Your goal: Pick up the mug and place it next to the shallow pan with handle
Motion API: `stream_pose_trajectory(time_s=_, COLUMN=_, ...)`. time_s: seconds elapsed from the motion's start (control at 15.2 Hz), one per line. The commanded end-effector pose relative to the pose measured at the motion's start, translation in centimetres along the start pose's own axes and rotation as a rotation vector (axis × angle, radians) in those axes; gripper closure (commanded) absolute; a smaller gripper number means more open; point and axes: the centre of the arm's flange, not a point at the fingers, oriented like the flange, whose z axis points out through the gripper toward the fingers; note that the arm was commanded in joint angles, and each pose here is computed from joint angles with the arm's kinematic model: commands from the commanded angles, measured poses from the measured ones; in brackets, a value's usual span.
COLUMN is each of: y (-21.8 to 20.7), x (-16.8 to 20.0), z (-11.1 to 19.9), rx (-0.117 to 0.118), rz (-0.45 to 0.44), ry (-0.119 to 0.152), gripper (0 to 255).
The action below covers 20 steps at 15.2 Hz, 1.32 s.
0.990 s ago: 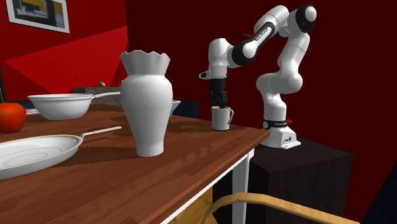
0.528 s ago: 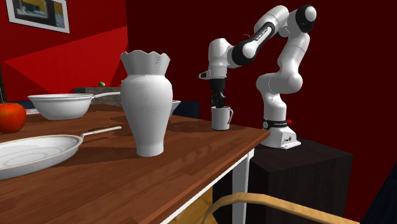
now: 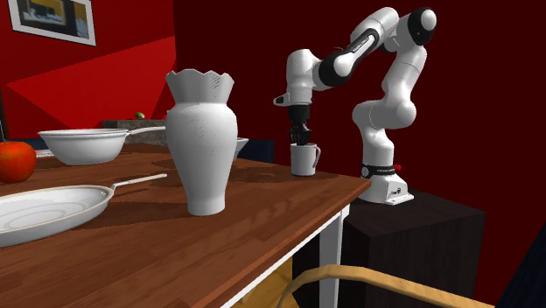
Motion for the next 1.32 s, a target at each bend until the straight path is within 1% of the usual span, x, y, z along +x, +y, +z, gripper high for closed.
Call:
stream_pose_trajectory(time_s=0.0, y=0.0, x=-0.1, z=-1.1, rx=0.000, rz=0.000, ry=0.000, gripper=255)
stream_pose_trajectory(time_s=1.25, y=-0.7, x=0.1, z=-11.1, rx=0.000, rz=0.000, ry=0.000, gripper=255)
